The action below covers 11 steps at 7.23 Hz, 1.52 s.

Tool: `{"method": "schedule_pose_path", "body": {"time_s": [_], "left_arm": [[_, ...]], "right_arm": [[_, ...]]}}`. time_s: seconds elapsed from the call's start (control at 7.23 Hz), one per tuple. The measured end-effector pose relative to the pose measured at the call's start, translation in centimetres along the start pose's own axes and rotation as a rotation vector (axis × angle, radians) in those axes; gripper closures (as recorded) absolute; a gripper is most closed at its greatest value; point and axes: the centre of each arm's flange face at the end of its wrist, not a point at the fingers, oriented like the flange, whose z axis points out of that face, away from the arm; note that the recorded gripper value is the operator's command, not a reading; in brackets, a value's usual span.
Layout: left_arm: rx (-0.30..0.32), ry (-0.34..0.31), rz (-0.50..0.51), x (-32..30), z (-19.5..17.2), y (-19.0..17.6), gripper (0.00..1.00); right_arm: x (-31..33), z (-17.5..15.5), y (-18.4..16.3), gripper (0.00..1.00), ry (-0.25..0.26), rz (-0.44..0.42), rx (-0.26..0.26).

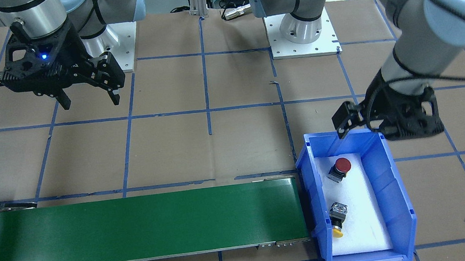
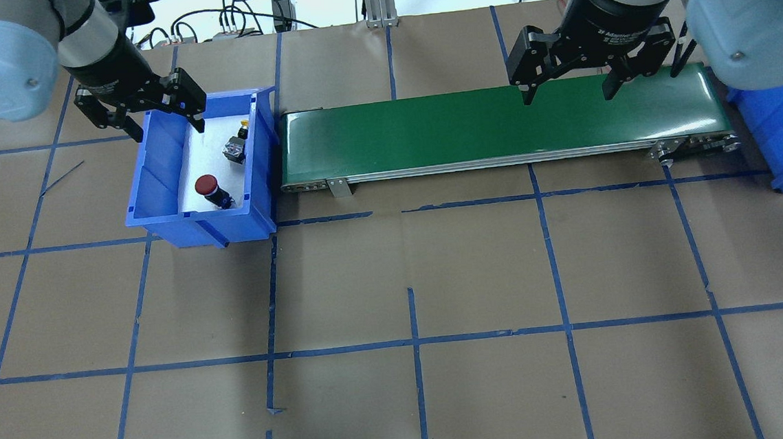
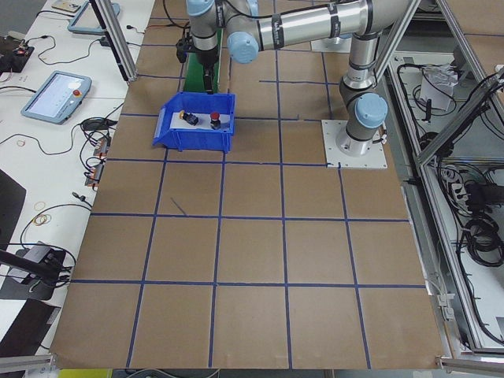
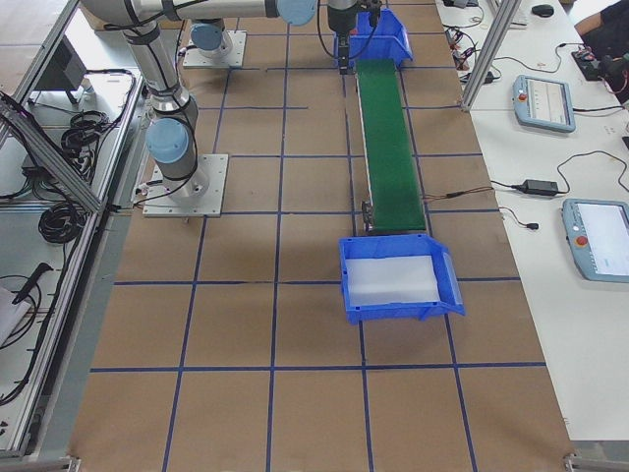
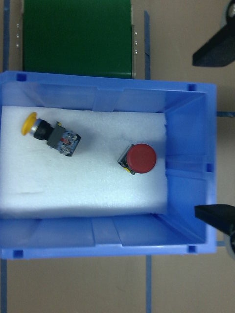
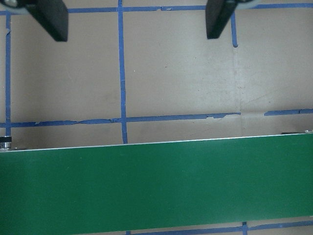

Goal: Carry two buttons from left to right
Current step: 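Lower the left gripper into the blue bin toward the red-capped button, then grasp the red-capped button with the left gripper and lift it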

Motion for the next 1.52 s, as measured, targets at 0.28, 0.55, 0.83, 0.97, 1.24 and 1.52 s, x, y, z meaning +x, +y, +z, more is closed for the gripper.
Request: {"method": "schedule_pose_path", "body": {"time_s": [0.28, 0.55, 0.83, 0.97, 1.24, 1.52], "left_arm": [[-0.023, -0.015, 0.048, -0.6, 4.3, -1.3, 0.00], [-0.048, -0.048, 0.071, -1.1, 6.3, -1.3, 0.00], [-0.074, -0.046, 0.100, -1.2, 8.9, -0.6, 0.00], [-0.075, -0.048, 0.125, -1.2, 10.1, -0.1, 0.00], [-0.075, -0.047, 0.142, -1.2, 11.3, 0.4, 0.02], [-0.087, -0.043, 0.139, -1.3, 12.1, 0.5, 0.08]], "right_arm": [[0.0, 0.0, 0.0, 0.00, 0.000, 0.000, 0.000], [0.0, 0.0, 0.0, 0.00, 0.000, -0.001, 0.000], [-0.1, 0.0, 0.0, 0.00, 0.000, -0.002, 0.001], [-0.2, 0.0, 0.1, 0.00, 0.000, -0.002, 0.001], [-0.2, 0.0, 0.1, 0.00, -0.002, -0.003, 0.001], [-0.3, -0.1, 0.0, 0.00, -0.003, -0.004, 0.002]]}}
